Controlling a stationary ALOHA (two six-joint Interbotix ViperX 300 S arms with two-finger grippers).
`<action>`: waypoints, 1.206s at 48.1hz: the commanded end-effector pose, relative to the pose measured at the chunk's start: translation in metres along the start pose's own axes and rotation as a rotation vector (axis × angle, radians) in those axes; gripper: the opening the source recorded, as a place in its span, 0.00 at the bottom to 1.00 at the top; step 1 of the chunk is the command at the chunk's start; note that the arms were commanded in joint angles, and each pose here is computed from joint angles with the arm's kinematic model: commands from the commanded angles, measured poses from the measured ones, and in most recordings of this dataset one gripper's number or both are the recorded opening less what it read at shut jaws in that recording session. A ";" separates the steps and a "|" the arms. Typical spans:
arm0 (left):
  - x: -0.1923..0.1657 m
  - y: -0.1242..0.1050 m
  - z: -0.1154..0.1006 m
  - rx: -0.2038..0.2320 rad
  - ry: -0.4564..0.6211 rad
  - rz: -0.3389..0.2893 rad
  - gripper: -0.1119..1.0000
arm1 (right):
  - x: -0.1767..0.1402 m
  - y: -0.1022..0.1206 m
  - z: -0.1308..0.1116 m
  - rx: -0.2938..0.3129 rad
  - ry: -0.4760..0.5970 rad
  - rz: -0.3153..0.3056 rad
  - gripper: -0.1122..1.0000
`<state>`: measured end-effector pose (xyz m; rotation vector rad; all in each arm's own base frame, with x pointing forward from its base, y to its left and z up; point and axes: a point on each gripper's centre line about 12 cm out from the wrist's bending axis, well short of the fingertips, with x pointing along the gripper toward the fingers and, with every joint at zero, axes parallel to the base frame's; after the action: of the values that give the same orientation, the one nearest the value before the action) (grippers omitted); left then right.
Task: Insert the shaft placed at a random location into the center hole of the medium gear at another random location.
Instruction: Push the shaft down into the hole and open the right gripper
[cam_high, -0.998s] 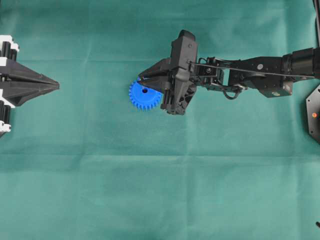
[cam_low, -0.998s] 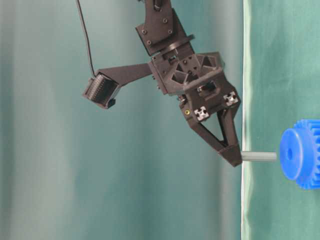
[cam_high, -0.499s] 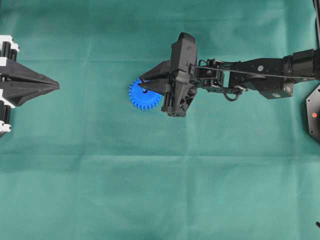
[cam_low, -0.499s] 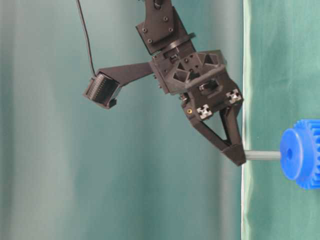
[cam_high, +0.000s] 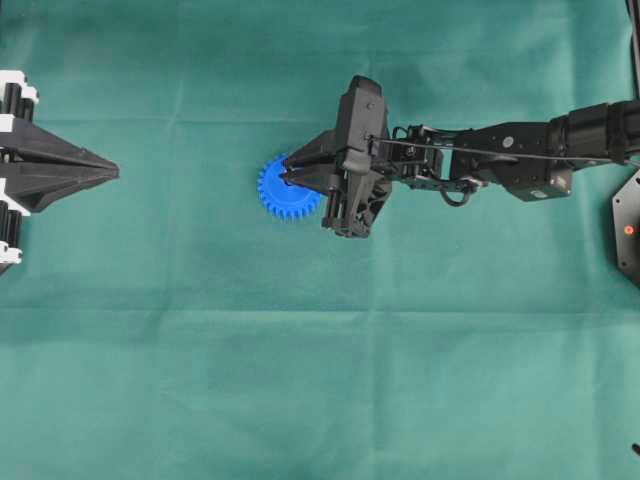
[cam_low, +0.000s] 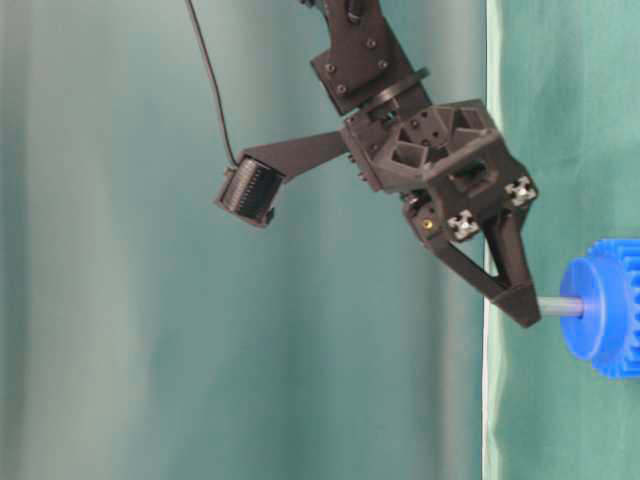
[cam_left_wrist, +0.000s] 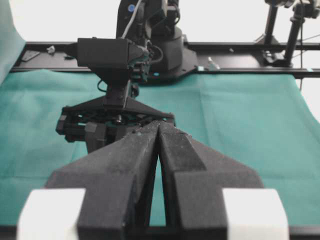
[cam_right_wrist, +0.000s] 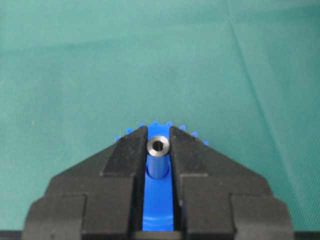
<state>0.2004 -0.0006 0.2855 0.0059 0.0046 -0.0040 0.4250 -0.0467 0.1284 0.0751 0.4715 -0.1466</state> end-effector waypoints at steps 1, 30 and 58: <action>0.002 0.000 0.006 0.001 -0.014 -0.002 0.10 | -0.001 -0.001 0.011 0.005 -0.040 -0.003 0.22; 0.002 0.000 0.005 0.003 -0.012 -0.002 0.10 | 0.013 -0.002 -0.004 0.004 -0.005 -0.006 0.22; 0.002 0.000 0.006 0.001 -0.014 -0.002 0.10 | 0.012 0.000 -0.003 0.007 -0.009 -0.003 0.56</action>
<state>0.2004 -0.0006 0.2855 0.0059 0.0046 -0.0040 0.4279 -0.0471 0.1059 0.0751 0.5084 -0.1487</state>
